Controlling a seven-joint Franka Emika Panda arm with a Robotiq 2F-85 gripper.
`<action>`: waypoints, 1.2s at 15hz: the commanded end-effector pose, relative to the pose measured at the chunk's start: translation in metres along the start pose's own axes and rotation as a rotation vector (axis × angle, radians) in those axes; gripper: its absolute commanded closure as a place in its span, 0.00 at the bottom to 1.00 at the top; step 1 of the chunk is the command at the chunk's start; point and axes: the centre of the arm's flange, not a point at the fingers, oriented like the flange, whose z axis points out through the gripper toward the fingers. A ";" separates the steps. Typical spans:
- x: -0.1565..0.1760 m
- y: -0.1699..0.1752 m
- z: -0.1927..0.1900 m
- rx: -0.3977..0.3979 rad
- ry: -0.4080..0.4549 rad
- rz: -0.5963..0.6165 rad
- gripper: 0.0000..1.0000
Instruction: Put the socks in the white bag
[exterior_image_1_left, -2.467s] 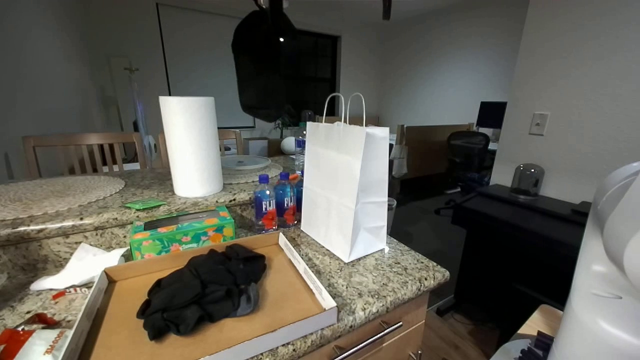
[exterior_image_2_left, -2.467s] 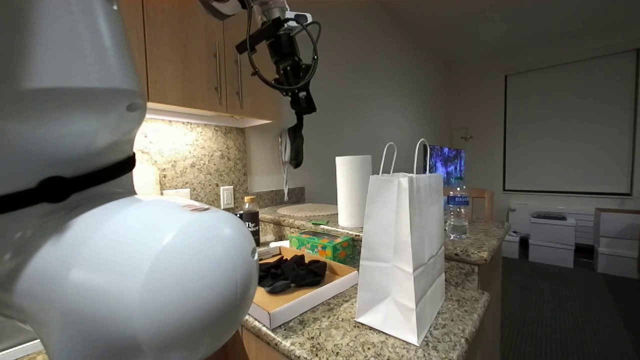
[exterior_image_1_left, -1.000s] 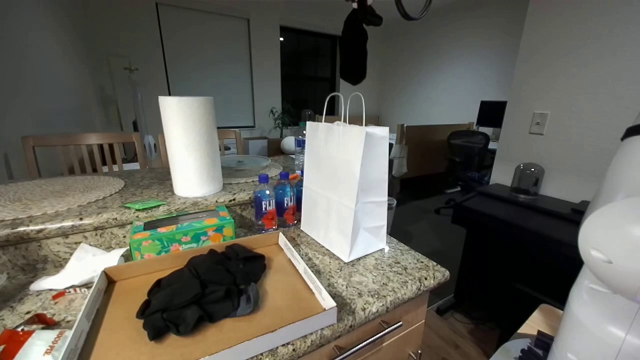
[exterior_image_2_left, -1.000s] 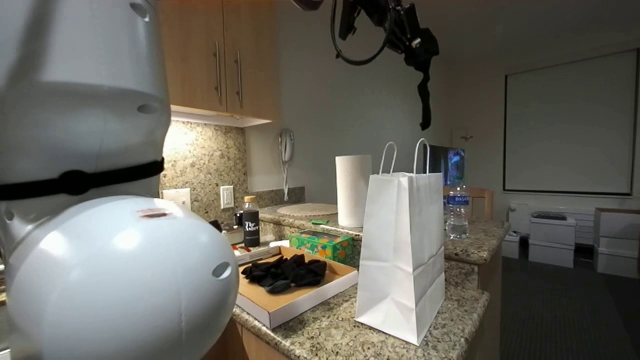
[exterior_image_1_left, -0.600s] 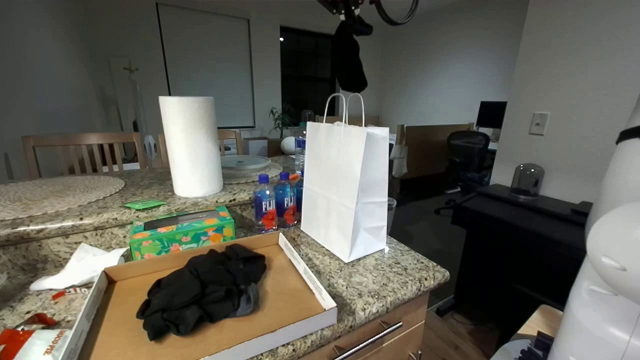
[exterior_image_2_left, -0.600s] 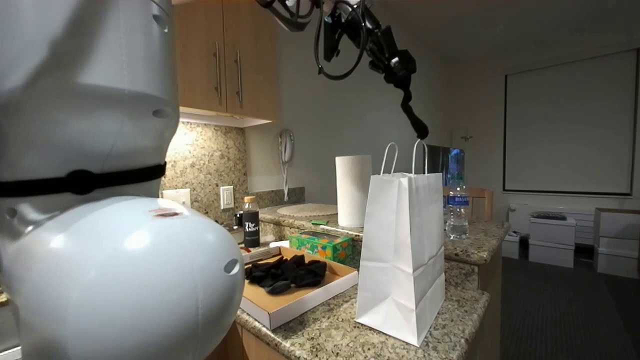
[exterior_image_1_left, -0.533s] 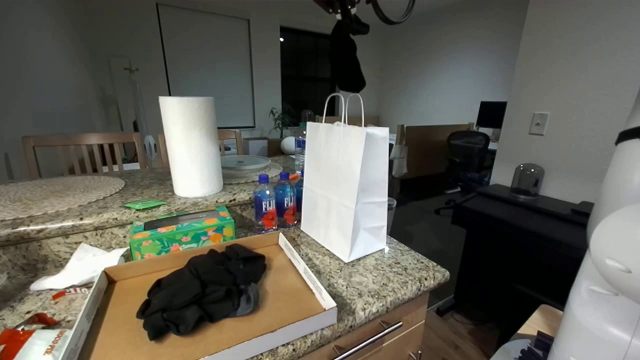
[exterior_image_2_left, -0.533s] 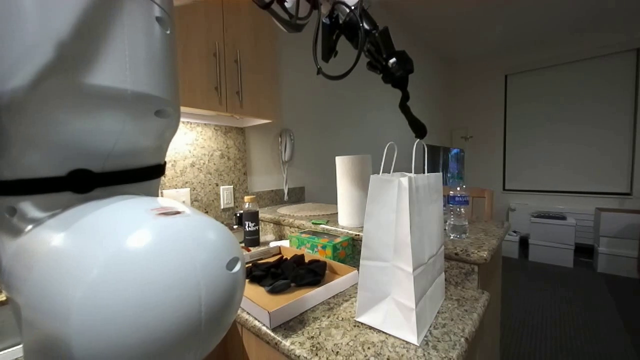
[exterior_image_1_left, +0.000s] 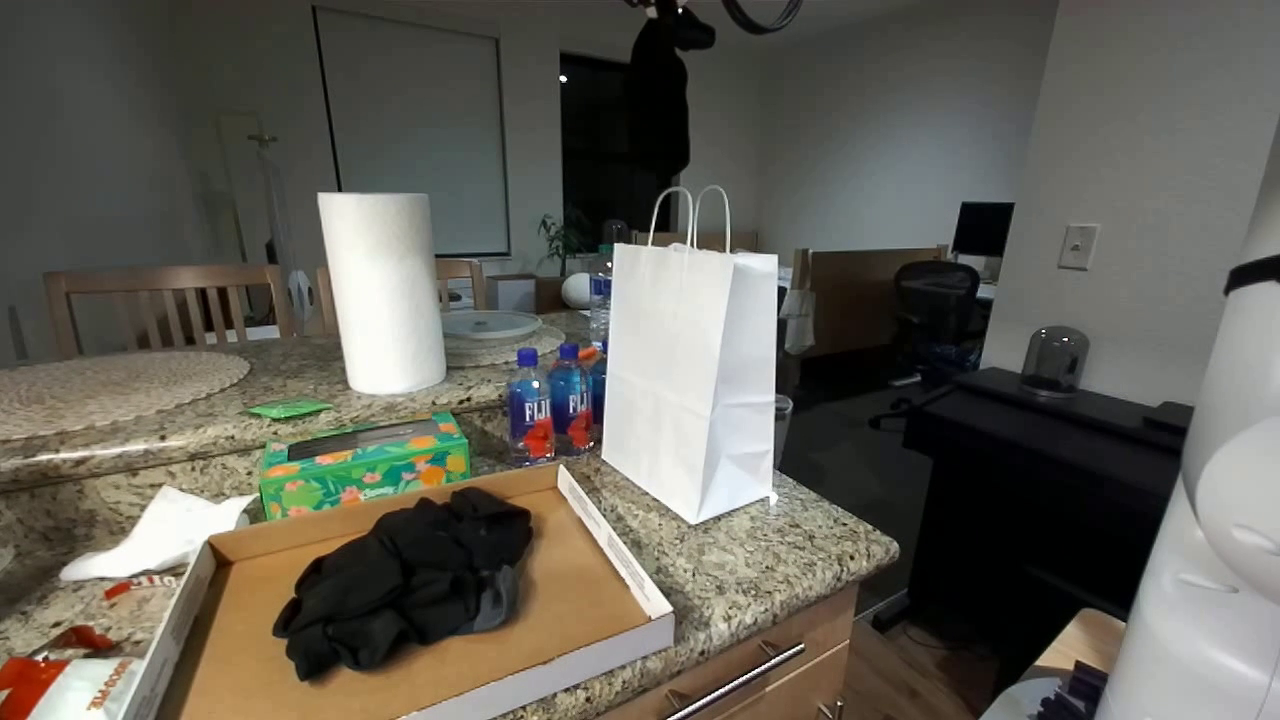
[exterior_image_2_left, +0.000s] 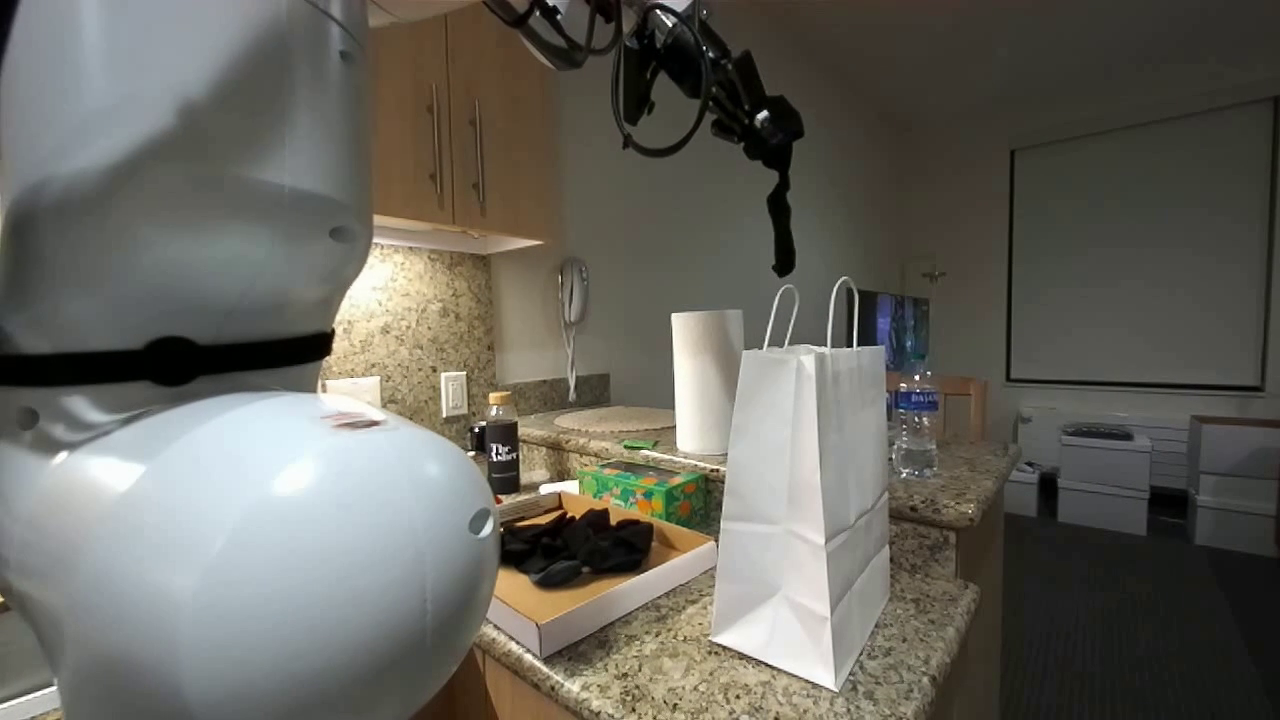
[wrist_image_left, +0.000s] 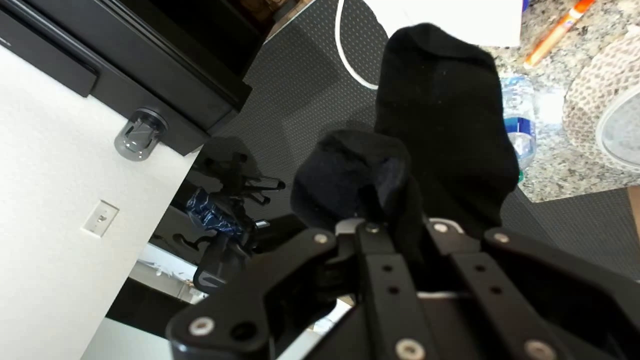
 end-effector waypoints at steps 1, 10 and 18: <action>0.000 -0.004 -0.004 -0.027 -0.012 0.003 0.91; 0.015 0.020 0.027 -0.097 -0.068 0.080 0.91; -0.006 -0.006 0.054 -0.151 -0.132 0.027 0.91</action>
